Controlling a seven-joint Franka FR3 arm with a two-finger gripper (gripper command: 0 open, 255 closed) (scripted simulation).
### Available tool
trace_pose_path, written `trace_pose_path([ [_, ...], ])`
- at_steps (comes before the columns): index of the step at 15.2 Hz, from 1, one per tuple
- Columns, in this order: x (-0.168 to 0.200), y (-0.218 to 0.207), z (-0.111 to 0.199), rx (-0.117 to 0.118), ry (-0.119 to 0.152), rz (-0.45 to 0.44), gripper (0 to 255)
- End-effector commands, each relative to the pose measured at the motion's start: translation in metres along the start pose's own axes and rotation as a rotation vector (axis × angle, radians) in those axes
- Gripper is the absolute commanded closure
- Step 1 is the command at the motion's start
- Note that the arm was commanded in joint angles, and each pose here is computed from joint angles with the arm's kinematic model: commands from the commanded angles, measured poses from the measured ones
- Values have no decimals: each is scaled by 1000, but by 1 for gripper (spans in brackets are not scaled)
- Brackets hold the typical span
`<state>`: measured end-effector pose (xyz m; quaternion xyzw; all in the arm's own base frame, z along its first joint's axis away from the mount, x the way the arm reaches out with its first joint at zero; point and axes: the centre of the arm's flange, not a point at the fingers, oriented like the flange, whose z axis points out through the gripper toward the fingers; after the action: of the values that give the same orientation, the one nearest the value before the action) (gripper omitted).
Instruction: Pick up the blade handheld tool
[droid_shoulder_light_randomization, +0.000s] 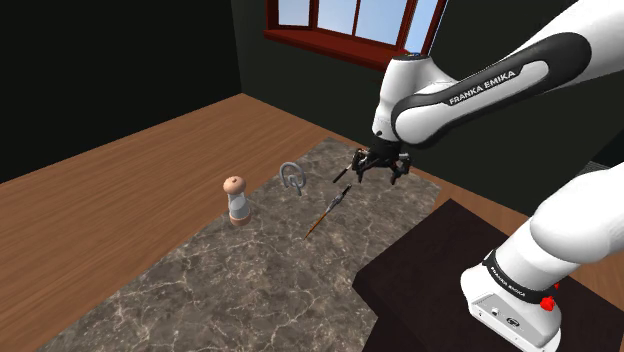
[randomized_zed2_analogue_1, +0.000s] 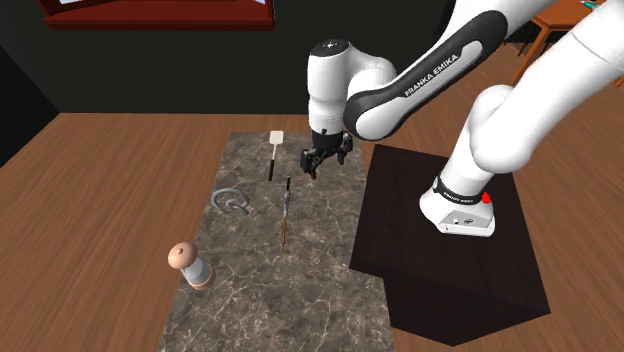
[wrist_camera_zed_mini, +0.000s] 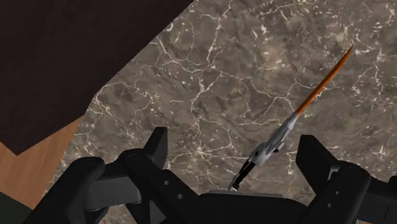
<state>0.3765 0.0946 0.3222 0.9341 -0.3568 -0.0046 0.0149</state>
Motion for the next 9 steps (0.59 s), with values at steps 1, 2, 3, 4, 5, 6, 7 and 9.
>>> trace_pose_path([
  [1,8,-15,18,11,12,61,0],
  [2,11,-21,29,14,17,90,0],
  [3,14,-28,39,17,22,118,0],
  [4,17,-34,50,20,27,147,0],
  [5,21,-40,60,23,33,175,0],
  [6,25,-47,71,27,38,204,0],
  [7,29,-53,81,30,43,233,0],
  [9,38,-65,102,36,54,290,0],
])
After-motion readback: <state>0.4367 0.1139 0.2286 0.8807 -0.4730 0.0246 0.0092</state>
